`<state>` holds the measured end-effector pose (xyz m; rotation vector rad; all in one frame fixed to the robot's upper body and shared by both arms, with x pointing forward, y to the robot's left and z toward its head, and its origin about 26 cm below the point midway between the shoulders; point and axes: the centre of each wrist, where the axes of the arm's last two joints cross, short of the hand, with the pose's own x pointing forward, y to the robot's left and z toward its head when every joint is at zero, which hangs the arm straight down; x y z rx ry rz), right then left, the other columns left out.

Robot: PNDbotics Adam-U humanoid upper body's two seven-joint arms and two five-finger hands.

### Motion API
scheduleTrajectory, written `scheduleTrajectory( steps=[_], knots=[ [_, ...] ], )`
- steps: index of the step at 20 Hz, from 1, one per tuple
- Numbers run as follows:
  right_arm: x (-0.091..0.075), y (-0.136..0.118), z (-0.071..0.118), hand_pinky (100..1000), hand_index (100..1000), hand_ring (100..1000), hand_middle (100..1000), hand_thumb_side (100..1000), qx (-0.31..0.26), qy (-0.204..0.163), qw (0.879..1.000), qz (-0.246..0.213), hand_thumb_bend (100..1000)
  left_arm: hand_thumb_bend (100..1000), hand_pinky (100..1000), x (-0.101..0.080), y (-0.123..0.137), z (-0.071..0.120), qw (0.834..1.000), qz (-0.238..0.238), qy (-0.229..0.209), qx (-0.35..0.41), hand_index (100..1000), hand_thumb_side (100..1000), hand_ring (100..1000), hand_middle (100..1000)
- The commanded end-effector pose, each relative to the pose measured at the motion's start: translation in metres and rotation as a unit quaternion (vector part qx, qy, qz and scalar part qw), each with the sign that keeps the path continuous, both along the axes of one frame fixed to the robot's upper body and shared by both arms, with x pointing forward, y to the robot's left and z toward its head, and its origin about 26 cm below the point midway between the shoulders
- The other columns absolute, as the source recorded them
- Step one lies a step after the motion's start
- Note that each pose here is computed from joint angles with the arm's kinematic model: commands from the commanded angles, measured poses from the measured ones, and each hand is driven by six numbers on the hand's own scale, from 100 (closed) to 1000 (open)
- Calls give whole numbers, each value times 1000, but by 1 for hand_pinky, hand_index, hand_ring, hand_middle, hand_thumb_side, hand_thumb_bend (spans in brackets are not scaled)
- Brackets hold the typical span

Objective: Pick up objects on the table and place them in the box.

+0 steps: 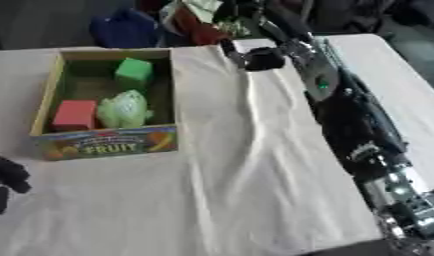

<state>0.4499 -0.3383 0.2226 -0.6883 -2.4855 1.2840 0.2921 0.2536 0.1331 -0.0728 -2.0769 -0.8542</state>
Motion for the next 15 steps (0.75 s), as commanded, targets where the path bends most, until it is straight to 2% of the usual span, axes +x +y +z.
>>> scheduleTrajectory(
  steps=[1, 3, 6, 7, 8, 11, 12, 15],
  knots=[
    [-15, -15, 17, 577, 728, 627, 634, 235, 41, -34, 998, -14, 100, 100, 584, -2, 12, 10, 999, 36, -21, -6, 745, 389, 588, 600],
    [-23, -16, 6, 567, 719, 618, 625, 319, 69, -30, 997, -18, 100, 100, 584, -3, 16, 9, 998, 55, -23, -14, 746, 393, 589, 603],
    [-34, -15, -14, 547, 712, 598, 613, 384, 118, -15, 993, -26, 100, 100, 584, -4, 19, 8, 997, 75, -24, -20, 748, 395, 592, 605],
    [-39, -15, -20, 541, 707, 589, 612, 327, 131, -10, 991, -29, 100, 100, 585, -4, 20, 7, 996, 80, -24, -22, 748, 395, 592, 605],
    [-43, -15, -26, 537, 704, 585, 606, 421, 144, -2, 989, -32, 100, 100, 584, -4, 22, 7, 996, 86, -23, -24, 747, 396, 593, 607],
    [-57, -14, -43, 530, 693, 569, 595, 485, 172, 27, 984, -40, 100, 100, 585, -5, 24, 4, 994, 101, -20, -31, 748, 399, 595, 609],
    [-62, -14, -48, 527, 687, 564, 590, 548, 180, 38, 982, -41, 100, 100, 585, -6, 25, 3, 994, 105, -19, -32, 748, 399, 596, 609],
    [-76, -11, -59, 525, 682, 562, 587, 597, 198, 64, 977, -42, 100, 100, 586, -7, 27, 1, 992, 117, -17, -37, 748, 399, 597, 610]
  ],
)
